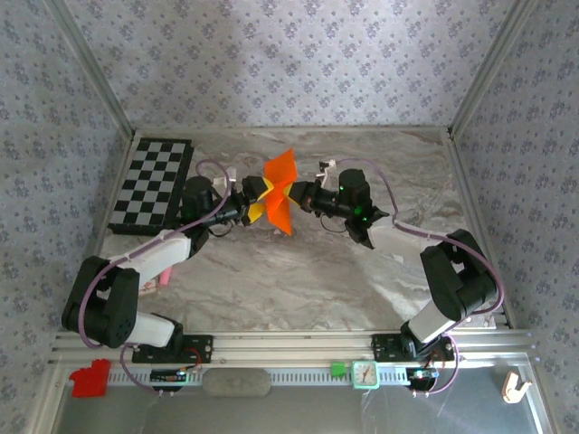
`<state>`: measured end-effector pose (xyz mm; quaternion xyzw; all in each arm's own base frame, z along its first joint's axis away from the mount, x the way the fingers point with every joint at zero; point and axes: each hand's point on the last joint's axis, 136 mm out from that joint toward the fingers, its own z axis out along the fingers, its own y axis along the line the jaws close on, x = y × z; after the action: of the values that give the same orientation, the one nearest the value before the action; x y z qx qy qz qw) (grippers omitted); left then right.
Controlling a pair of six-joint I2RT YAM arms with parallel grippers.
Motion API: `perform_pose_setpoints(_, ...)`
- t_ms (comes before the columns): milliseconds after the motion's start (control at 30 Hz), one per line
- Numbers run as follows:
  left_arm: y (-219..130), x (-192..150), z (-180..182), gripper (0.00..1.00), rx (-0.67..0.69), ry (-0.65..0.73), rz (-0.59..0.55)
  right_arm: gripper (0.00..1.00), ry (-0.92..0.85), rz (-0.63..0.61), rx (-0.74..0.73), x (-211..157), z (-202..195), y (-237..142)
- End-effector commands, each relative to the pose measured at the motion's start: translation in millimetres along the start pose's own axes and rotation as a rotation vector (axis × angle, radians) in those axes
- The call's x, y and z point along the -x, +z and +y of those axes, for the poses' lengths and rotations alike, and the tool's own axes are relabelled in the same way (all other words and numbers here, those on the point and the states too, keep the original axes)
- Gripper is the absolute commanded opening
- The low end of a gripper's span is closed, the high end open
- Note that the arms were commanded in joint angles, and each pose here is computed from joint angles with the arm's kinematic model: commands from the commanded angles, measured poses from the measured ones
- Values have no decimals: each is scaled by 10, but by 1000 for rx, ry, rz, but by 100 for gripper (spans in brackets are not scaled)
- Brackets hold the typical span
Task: Fold a paper plane with a square sheet of paper (pick it up from the middle)
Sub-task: Turn over the paper at the center of the table.
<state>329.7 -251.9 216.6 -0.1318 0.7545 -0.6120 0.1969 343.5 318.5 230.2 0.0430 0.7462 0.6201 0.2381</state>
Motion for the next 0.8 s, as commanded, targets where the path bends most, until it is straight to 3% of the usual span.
perform_pose_setpoints(0,-18,-14,-292,95,-105,44,17,7,-1,14,95,57,280,1)
perform_pose_setpoints(400,-10,-16,-354,69,-135,52,20,8,28,28,65,38,149,41)
perform_pose_setpoints(767,0,-14,-196,47,-59,61,14,9,34,35,41,23,82,62)
